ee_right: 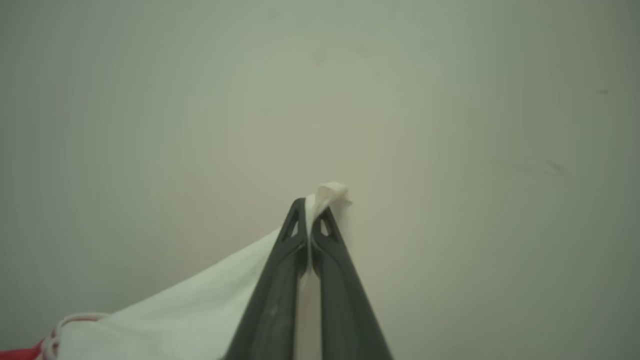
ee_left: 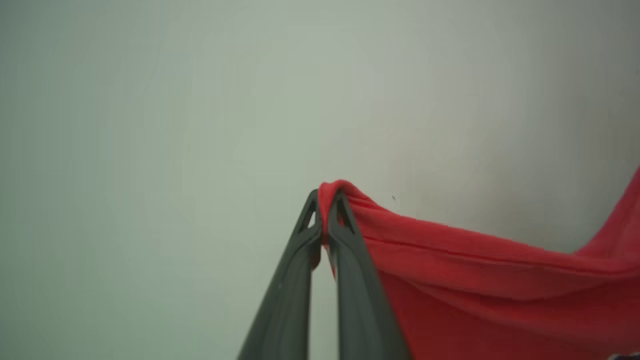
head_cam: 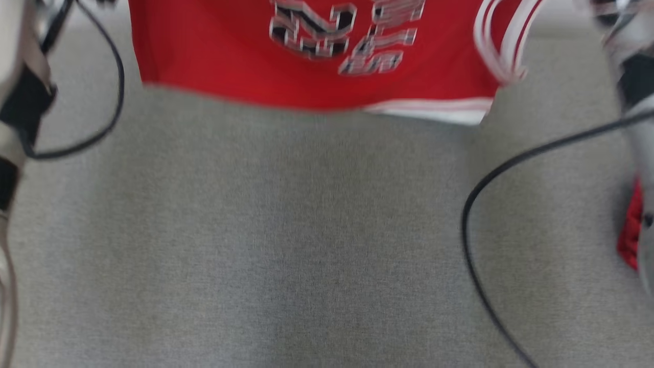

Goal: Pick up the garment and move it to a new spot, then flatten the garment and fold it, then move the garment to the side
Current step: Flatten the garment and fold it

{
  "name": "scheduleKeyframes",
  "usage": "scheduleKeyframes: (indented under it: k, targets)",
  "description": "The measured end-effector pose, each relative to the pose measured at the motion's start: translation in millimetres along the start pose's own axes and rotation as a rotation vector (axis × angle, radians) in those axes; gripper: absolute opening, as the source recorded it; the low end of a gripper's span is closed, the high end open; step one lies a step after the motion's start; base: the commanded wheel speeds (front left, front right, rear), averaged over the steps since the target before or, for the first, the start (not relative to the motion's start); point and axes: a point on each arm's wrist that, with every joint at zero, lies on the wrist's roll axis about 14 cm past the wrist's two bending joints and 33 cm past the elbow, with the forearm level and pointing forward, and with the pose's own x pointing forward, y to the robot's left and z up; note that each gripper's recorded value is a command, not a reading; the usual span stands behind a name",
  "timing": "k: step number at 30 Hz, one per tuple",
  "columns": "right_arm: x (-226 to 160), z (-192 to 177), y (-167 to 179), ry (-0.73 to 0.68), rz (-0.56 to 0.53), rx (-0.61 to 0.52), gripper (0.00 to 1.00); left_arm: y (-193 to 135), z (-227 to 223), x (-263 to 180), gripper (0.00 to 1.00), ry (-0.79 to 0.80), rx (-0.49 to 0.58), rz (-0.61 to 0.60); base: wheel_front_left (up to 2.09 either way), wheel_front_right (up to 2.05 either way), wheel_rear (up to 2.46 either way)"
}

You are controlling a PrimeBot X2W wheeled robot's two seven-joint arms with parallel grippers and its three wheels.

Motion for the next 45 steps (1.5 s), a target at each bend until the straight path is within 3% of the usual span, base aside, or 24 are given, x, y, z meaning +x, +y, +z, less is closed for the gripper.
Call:
scheduleKeyframes:
  k: [7,14,15,19,23,31,32,38,45]
  targets:
    - [52.0,8.7,-33.0,-0.128,-0.083,-0.079,0.0,8.7,0.4,40.6,0.0,-0.143,0.064,0.071,0.0,0.0,0.0]
    - [52.7,-44.9,-26.1,-0.064,-0.106,-0.024,0.0,1.9,-51.3,41.9,0.0,-0.088,0.023,0.079,0.0,0.0,0.0]
    - [44.3,-70.9,-24.4,-0.012,-0.112,0.004,0.0,-7.8,-77.6,35.6,0.0,-0.037,-0.005,0.06,0.0,0.0,0.0]
    - [23.8,-116.0,-11.2,0.086,-0.105,0.08,0.0,-33.6,-124.3,19.5,0.0,0.06,-0.09,0.019,0.0,0.0,0.0]
    - [-3.7,-145.8,8.0,0.167,-0.085,0.168,0.0,-53.2,-153.7,-2.9,0.0,0.131,-0.195,0.014,0.0,0.0,0.0]
    - [-107.9,-180.8,29.5,0.345,-0.13,0.395,0.0,-104.7,-184.6,-84.5,0.0,0.293,-0.402,0.012,0.0,0.0,0.0]
    - [-137.2,-184.2,34.8,0.391,-0.144,0.435,0.0,-111.2,-189.2,-108.3,0.0,0.34,-0.443,0.029,0.0,0.0,0.0]
    - [-218.8,-181.8,58.0,0.513,-0.172,0.542,0.0,-132.8,-185.2,-169.6,0.0,0.437,-0.549,0.076,0.0,0.0,0.0]
    - [-277.5,-160.9,74.9,0.561,-0.196,0.609,0.0,-145.3,-176.4,-226.3,0.0,0.515,-0.634,0.152,0.0,0.0,0.0]
